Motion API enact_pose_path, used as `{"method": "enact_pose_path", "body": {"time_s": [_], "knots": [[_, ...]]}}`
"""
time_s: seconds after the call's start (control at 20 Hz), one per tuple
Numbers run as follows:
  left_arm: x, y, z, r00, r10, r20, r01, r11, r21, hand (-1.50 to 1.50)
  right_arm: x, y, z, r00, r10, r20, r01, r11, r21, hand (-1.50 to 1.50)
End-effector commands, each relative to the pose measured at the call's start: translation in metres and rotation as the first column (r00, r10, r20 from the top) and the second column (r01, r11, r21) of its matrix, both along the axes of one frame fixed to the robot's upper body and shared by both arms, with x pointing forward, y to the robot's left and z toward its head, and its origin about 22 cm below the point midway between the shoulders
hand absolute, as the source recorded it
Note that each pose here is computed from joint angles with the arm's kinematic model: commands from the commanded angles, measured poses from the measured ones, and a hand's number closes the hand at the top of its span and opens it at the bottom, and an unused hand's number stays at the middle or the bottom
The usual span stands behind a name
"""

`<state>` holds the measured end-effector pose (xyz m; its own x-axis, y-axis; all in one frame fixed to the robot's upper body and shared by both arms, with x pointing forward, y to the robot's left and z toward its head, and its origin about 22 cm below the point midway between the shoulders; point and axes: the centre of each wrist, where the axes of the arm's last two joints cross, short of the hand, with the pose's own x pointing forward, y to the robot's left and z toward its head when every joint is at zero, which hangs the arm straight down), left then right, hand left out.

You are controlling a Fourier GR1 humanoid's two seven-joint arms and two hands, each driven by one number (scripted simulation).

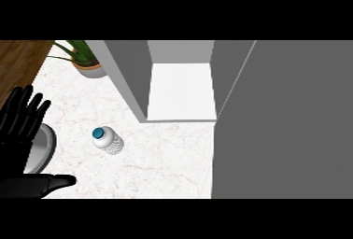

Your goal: Pick up the bottled water, place it into the cabinet and close the cabinet

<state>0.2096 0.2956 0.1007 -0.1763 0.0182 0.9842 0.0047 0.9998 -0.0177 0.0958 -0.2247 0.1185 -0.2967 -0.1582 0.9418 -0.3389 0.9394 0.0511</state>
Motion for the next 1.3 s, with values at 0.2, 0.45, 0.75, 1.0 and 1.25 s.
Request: {"method": "enact_pose_path", "body": {"time_s": [0.2, 0.45, 0.75, 1.0, 1.25], "knots": [[0.021, 0.004, -0.024, 0.993, 0.037, -0.109, -0.038, 0.999, -0.011, -1.5, -0.04, 0.004, 0.043, 0.997, -0.012, 0.082, 0.015, 0.999, -0.03, -1.5], [0.02, 0.03, -0.086, 0.98, -0.005, -0.198, -0.004, 0.999, -0.045, -1.5, -0.045, 0.004, 0.024, 0.998, -0.002, 0.058, 0.004, 0.999, -0.037, -1.5], [0.03, 0.033, -0.144, 0.967, -0.009, -0.255, -0.024, 0.992, -0.124, -1.5, -0.043, -0.01, 0.024, 0.997, -0.009, 0.075, 0.014, 0.998, -0.057, -1.5], [0.046, 0.007, -0.179, 0.964, -0.009, -0.264, -0.02, 0.994, -0.105, -1.5, -0.054, -0.004, 0.03, 0.997, -0.017, 0.08, 0.021, 0.999, -0.042, -1.5], [0.038, 0.037, -0.209, 0.96, -0.052, -0.276, 0.011, 0.989, -0.15, -1.5, -0.057, -0.003, 0.029, 0.997, -0.004, 0.077, 0.007, 0.999, -0.042, -1.5]]}}
